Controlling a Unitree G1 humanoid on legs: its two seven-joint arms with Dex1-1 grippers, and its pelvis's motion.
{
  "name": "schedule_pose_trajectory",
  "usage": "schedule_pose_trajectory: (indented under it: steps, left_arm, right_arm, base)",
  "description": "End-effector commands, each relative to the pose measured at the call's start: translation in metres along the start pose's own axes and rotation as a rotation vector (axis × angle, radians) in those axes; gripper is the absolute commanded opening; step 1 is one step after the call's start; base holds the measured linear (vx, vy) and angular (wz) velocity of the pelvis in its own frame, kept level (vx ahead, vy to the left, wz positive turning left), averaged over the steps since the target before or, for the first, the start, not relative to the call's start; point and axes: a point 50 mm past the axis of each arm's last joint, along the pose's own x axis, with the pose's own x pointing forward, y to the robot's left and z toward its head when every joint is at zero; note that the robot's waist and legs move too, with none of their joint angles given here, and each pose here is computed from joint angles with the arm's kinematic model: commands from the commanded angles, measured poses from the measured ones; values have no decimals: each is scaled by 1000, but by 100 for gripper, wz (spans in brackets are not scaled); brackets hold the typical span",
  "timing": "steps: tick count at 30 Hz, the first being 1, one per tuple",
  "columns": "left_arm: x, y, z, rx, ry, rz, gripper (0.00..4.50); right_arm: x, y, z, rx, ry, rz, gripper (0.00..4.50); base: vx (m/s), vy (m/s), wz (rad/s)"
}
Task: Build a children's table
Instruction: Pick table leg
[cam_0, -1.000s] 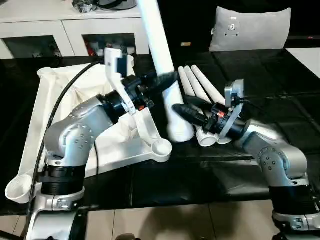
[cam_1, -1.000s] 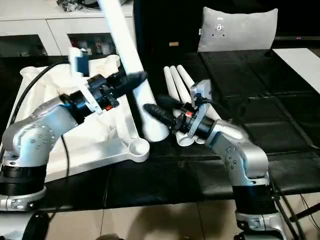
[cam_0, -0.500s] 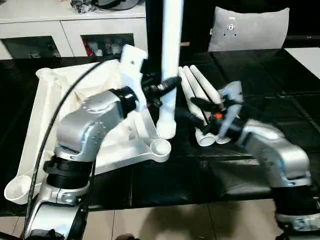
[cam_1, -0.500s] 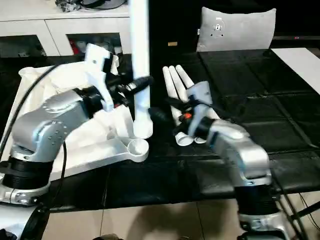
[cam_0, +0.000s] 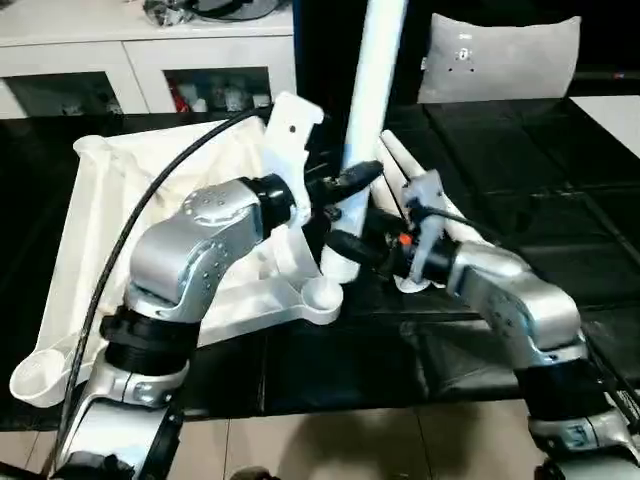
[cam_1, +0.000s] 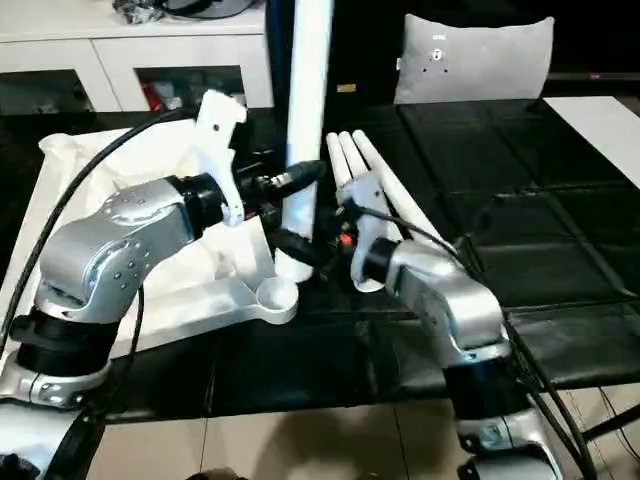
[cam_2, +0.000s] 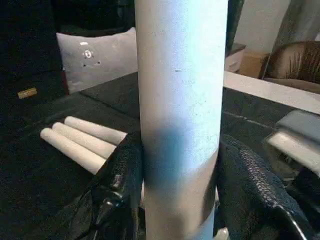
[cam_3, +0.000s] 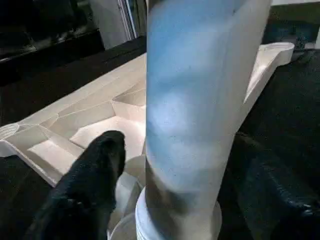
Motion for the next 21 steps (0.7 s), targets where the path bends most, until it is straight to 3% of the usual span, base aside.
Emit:
schedule_pose_trajectory:
  steps: [1, 11, 20, 21]
  left_arm:
    - [0, -6, 9, 23, -21, -36, 182]
    - [1, -14, 13, 11, -35, -83, 182]
    - [-2, -13, 13, 11, -29, -80, 182]
    - [-3, -11, 13, 26, -24, -63, 182]
  right_arm:
    - [2, -1, 4, -18, -11, -1, 309]
    - [4, -1, 1, 7, -5, 21, 212]
    - [4, -2, -1, 33, 4, 33, 191]
    - [3, 0, 0, 73, -15, 45, 191]
  base:
    - [0, 0, 0]
    - [0, 0, 0]
    - [0, 0, 0]
    - [0, 0, 0]
